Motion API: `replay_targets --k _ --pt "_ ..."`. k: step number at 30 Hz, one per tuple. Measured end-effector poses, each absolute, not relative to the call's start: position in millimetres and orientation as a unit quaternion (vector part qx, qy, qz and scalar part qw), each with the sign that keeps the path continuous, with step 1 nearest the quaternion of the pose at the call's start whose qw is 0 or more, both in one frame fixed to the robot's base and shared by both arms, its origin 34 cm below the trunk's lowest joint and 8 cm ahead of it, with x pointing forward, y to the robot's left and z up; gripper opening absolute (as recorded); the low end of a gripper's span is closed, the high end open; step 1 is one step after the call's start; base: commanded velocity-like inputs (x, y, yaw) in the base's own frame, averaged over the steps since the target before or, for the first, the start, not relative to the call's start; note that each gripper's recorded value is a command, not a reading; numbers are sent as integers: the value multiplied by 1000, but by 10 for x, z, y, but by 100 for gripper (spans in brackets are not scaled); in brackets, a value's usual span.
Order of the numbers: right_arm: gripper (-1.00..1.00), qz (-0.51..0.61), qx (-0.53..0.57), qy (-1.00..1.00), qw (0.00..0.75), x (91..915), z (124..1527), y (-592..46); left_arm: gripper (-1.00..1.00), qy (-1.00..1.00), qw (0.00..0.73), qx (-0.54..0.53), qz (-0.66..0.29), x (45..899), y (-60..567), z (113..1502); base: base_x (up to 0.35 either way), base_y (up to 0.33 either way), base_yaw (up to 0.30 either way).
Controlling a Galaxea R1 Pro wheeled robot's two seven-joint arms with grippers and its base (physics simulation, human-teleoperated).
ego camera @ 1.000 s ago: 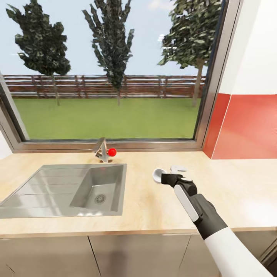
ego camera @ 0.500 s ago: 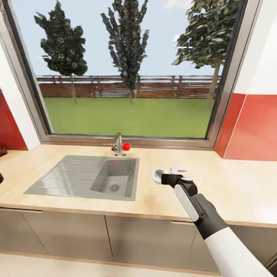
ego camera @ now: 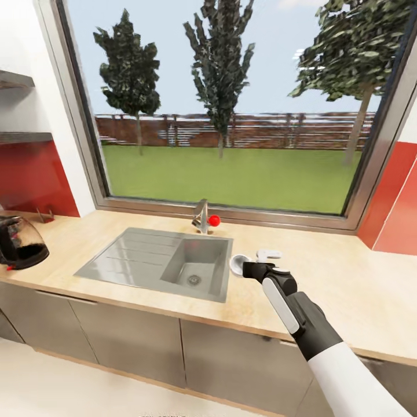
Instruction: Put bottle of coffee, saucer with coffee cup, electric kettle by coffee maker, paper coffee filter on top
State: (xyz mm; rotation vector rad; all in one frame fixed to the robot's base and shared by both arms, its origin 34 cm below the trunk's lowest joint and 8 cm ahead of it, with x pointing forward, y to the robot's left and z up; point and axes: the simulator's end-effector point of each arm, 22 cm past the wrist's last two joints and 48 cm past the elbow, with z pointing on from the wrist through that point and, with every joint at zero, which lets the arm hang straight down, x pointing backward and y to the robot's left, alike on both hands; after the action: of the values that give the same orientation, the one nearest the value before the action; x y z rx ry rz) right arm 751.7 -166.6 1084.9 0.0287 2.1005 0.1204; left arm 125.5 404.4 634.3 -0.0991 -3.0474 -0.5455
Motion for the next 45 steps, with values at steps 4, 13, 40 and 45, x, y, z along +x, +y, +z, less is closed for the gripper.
replay_targets --k 4,13,40,45 --pt "-100 50 12 867 496 7520 10846 -1661 100 -984 17 -32 -176 1283 4040 6340 -238 40 279" --pt "-100 50 12 866 498 7516 10875 -1672 100 -984 14 -30 -176 1302 4035 6341 -173 197 279" --pt "-100 50 11 861 506 7496 10997 -1667 100 -985 4 -7 -171 1366 3969 6332 -1 46 266" --pt "-100 50 11 860 508 7492 11027 -1668 100 -985 2 -7 -171 1381 3969 6333 0 0 234"
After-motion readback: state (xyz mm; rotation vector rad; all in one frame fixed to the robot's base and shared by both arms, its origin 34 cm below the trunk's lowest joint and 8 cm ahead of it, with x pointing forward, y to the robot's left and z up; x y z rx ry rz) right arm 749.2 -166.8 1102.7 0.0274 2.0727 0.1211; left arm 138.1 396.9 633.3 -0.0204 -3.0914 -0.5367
